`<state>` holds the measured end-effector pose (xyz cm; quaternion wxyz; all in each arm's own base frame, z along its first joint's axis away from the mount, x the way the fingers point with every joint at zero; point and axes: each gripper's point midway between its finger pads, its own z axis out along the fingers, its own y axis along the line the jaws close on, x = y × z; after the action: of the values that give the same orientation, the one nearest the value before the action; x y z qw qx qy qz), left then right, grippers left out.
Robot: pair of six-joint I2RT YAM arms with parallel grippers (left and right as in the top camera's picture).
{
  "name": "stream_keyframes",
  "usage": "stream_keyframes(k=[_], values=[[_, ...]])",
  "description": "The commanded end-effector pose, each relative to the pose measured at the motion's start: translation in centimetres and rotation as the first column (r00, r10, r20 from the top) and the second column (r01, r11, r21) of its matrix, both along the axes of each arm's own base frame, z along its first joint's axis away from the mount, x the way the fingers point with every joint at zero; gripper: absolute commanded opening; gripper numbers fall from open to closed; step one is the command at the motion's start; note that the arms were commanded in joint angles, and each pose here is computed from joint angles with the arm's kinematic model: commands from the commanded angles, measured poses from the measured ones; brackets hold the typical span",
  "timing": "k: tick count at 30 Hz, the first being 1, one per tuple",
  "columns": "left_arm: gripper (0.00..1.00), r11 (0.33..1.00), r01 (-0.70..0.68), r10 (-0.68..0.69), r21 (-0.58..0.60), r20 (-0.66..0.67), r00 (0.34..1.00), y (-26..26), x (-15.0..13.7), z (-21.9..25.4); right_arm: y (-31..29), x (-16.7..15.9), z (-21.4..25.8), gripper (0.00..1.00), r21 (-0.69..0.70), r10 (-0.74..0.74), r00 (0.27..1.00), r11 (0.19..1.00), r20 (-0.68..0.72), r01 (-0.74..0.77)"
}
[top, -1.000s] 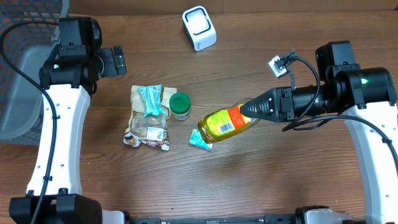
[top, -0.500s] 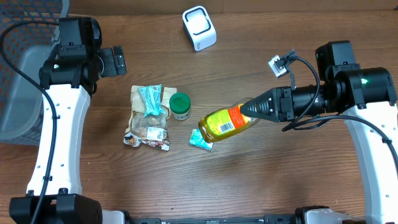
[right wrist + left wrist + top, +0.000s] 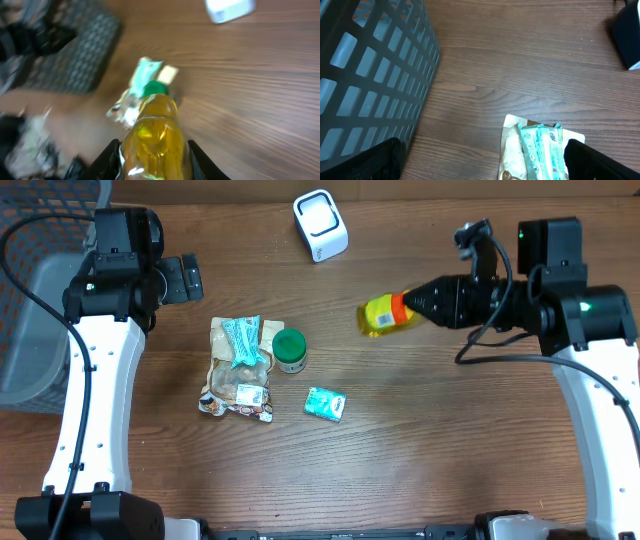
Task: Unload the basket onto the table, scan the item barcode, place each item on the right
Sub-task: 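Carry the yellow bottle up to the white scanner and hold it there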
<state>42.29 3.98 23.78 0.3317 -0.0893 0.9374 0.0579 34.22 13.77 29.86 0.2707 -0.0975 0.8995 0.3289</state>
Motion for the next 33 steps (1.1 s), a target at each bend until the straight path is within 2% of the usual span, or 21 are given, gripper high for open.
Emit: stream_keyframes(k=[1, 4, 8, 12, 15, 19, 23, 27, 33], values=[[1.00, 1.000, 0.002, -0.002, 0.012, 0.006, 1.000, 0.1, 0.1, 0.3, -0.8, 2.5, 2.8, 0.25, -0.076, -0.151, 0.986, 0.985, 0.065, 0.156], [1.00, 1.000, 0.002, -0.002, 0.012, 0.006, 1.000, 0.1, 0.1, 0.3, -1.1, 4.5, 4.4, 0.26, -0.163, -0.203, 0.968, 0.960, 0.148, 0.226], [1.00, 1.000, 0.002, -0.002, 0.012, 0.006, 1.000, 0.1, 0.1, 0.3, 0.3, 6.8, 4.8, 0.26, -0.259, -0.182, 0.948, 0.933, 0.260, 0.250], [1.00, 1.000, 0.002, -0.002, 0.012, 0.006, 1.000, 0.1, 0.1, 0.3, 3.4, 9.4, 3.8, 0.25, -0.408, -0.025, 0.918, 0.891, 0.395, 0.199], [0.99, 1.000, 0.002, -0.002, 0.012, 0.006, 1.000, 0.1, 0.1, 0.3, 5.6, 11.9, 2.7, 0.25, -0.558, 0.119, 0.865, 0.805, 0.487, 0.203], [0.99, 1.000, 0.002, -0.002, 0.012, 0.006, 1.000, 0.1, 0.1, 0.3, 8.0, 14.7, 0.8, 0.25, -0.677, 0.248, 0.811, 0.700, 0.531, 0.229], [0.99, 1.000, 0.002, -0.002, 0.012, 0.006, 1.000, 0.1, 0.1, 0.3, 10.3, 17.0, -1.3, 0.25, -0.733, 0.345, 0.765, 0.638, 0.545, 0.235], [0.99, 1.000, 0.002, -0.002, 0.012, 0.006, 1.000, 0.1, 0.1, 0.3, 10.8, 20.1, -3.3, 0.25, -0.766, 0.371, 0.730, 0.559, 0.574, 0.318], [1.00, 1.000, 0.002, -0.002, 0.012, 0.006, 1.000, 0.1, 0.1, 0.3, 11.7, 23.1, -6.0, 0.25, -0.764, 0.383, 0.693, 0.514, 0.611, 0.389]])
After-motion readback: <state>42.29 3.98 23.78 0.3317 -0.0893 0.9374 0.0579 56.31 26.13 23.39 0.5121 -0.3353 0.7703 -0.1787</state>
